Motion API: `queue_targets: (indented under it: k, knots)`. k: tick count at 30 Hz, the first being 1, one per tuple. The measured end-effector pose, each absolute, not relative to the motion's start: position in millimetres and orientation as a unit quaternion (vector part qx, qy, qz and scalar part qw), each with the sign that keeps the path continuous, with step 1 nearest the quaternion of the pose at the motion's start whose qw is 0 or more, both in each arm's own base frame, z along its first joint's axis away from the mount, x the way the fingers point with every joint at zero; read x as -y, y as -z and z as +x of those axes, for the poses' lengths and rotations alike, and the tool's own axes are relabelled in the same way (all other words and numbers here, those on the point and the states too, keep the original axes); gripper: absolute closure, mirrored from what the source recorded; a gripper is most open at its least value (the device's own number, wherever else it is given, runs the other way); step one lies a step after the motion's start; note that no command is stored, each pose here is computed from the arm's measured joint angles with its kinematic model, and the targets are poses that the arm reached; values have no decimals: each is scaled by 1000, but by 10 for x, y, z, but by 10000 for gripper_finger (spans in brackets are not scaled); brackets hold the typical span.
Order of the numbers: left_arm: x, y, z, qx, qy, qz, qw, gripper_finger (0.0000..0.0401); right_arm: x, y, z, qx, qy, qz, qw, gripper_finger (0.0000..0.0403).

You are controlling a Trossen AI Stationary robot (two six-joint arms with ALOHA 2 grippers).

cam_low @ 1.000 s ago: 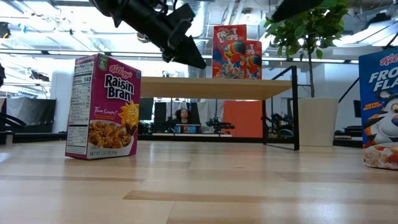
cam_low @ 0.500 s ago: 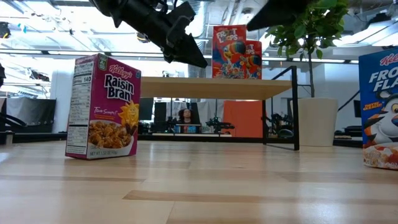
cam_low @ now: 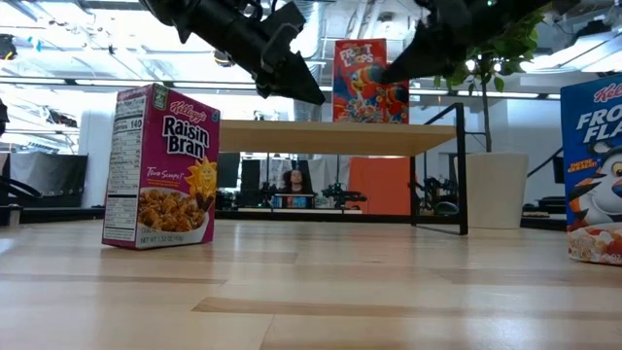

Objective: Stack cereal on shelf
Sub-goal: Put the red cereal box on the shelf aligned with the other red cereal boxes

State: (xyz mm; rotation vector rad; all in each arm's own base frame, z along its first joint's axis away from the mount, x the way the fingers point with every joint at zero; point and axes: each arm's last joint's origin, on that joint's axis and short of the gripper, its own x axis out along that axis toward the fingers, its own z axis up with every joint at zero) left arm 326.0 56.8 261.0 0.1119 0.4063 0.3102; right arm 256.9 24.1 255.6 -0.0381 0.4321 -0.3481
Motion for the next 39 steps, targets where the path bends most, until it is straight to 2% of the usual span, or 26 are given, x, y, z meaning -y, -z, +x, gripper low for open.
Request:
queue_targets:
  k: [39]
  knots:
    - [-568,-2719,3300,-137,-151,26,979,401,-127,-2529,2597,-216,222,-31,950,381]
